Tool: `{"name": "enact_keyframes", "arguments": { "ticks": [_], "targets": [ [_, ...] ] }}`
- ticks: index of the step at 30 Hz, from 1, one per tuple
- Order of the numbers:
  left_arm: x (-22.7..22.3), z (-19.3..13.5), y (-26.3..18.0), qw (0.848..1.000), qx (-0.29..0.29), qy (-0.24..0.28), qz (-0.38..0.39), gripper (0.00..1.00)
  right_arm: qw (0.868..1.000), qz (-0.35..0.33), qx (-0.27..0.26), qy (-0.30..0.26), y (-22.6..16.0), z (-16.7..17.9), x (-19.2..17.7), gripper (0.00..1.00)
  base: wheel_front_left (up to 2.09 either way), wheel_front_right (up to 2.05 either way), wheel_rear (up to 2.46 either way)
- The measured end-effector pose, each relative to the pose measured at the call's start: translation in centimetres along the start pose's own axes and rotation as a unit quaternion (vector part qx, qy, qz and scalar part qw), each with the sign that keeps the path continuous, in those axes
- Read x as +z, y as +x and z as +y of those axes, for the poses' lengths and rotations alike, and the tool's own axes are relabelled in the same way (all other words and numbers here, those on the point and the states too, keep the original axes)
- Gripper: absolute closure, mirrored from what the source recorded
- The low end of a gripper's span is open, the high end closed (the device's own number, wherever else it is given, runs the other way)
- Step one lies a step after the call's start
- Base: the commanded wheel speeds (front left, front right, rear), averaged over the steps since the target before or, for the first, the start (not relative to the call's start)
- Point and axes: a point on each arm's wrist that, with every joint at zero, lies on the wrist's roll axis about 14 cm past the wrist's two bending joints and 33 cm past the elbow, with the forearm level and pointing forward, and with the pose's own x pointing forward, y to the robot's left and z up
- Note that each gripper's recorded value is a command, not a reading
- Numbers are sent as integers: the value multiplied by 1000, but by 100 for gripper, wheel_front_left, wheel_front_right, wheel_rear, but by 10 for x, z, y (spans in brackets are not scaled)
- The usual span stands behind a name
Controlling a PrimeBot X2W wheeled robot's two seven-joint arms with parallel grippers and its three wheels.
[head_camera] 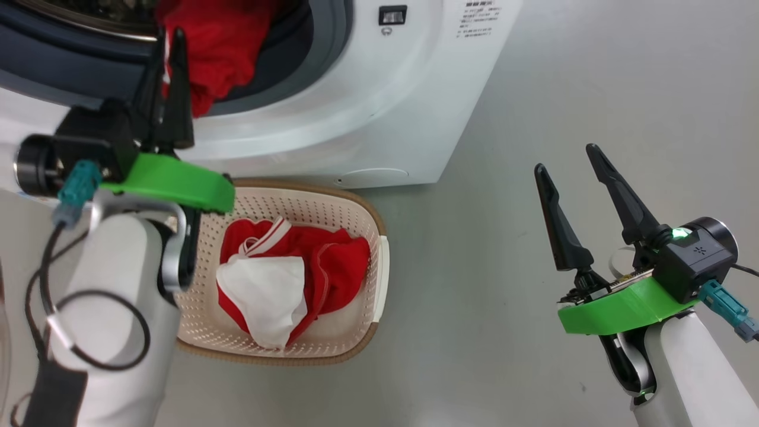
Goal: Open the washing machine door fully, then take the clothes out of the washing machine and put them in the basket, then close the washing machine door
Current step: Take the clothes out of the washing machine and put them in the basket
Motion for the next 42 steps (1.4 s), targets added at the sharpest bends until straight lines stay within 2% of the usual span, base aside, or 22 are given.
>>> {"name": "enact_keyframes", "arguments": {
  "ticks": [14, 28, 40, 42],
  "targets": [
    [30, -2, -61, 999, 18, -33, -14, 100, 1000, -21, 7, 2, -11, 10, 21, 0, 0, 0, 0],
    [67, -5, -98, 998, 28, -42, -25, 100, 999, -32, 24, 6, -14, 25, 31, 0, 0, 0, 0],
    [-2, -21, -110, 992, 21, -85, 88, 100, 1000, -17, 23, 10, -14, 25, 18, 0, 0, 0, 0],
    [-33, -24, -114, 986, 20, -97, 133, 100, 1000, -11, 21, 11, -13, 22, 14, 0, 0, 0, 0]
  ]
}}
